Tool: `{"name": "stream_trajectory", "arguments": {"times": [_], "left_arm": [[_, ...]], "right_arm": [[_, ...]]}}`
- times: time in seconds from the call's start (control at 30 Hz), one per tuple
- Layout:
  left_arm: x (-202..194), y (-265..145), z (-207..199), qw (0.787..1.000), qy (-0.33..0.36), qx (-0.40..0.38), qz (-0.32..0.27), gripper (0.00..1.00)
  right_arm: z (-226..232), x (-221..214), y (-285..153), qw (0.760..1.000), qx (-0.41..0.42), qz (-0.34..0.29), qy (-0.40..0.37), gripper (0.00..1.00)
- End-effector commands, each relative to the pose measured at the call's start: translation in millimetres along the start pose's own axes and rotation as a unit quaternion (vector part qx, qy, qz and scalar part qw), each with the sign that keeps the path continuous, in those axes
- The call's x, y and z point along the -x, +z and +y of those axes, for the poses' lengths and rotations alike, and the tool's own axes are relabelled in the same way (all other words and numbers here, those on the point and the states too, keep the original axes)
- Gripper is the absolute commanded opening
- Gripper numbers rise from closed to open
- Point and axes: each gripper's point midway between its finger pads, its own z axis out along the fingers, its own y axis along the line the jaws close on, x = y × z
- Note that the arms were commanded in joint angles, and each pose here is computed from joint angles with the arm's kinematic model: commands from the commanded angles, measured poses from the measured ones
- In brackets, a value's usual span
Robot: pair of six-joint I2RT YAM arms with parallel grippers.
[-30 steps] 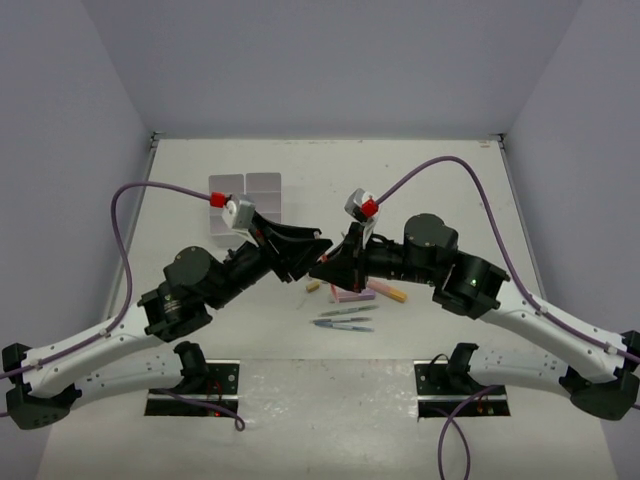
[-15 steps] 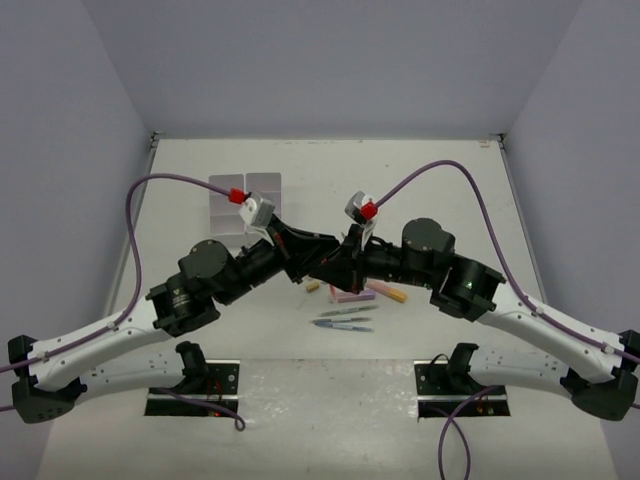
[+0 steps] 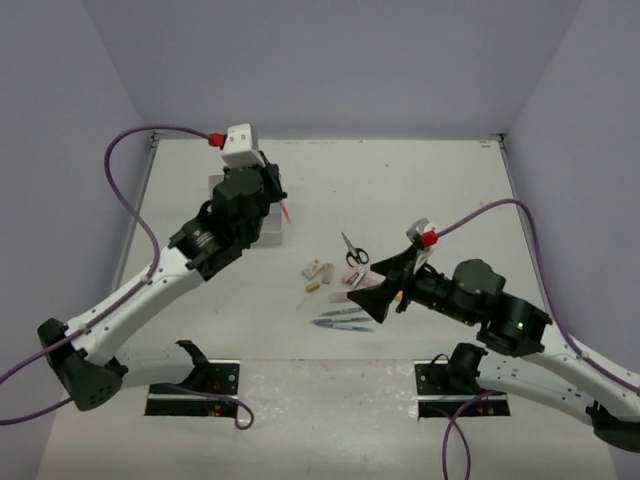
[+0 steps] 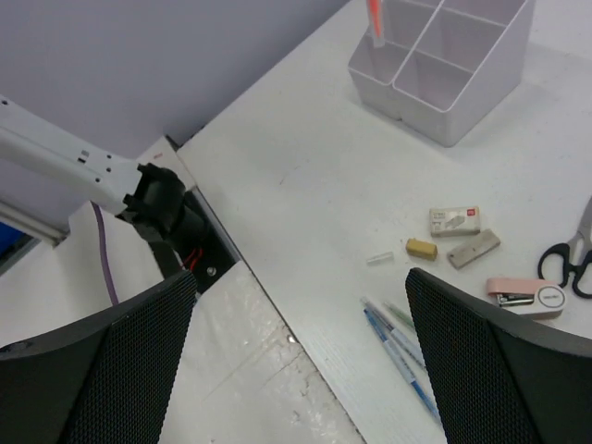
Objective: Sort the stationery into containers
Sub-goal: Place the pen in the storage box.
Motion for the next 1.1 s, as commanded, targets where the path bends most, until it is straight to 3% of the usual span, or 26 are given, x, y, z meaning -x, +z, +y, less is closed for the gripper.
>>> {"name": "stream_trajectory", "arguments": {"times": [0.0, 0.2, 0.27, 0.4, 0.63, 1.07], "left_arm": [[9.5, 52.6, 76.2, 0.983, 0.045, 0.176, -0.026, 0.0], [40.0, 117.4, 142.5, 0.948, 0.102, 0.291, -0.078, 0.0], [52.0, 123.8, 166.2, 0.937, 0.084, 0.32, -0.115, 0.0], [49.1, 120.7, 215.6, 0.925, 0.043, 0.354, -0.134, 0.0], [46.4, 124.6, 251.3, 0.934, -0.019, 0.312, -0.174, 0.0], [3.7, 159.2, 263.5, 0.939, -0.027, 0.305, -0.156, 0.0]], "right_arm": [[-18.6, 9.9, -31.3, 0.997, -0.049, -0.051, 0.019, 0.99], [-16.2, -7.1, -50.0, 0.998, -0.023, -0.05, 0.021, 0.99], [-16.8, -9.9, -54.2, 0.998, -0.019, -0.055, 0.021, 0.99], [-18.0, -10.4, -59.4, 0.998, -0.017, -0.064, 0.016, 0.99], [-7.8, -6.9, -60.2, 0.998, 0.011, -0.062, -0.012, 0.99], [5.5, -1.0, -66.6, 0.995, 0.05, -0.072, -0.047, 0.99]]}}
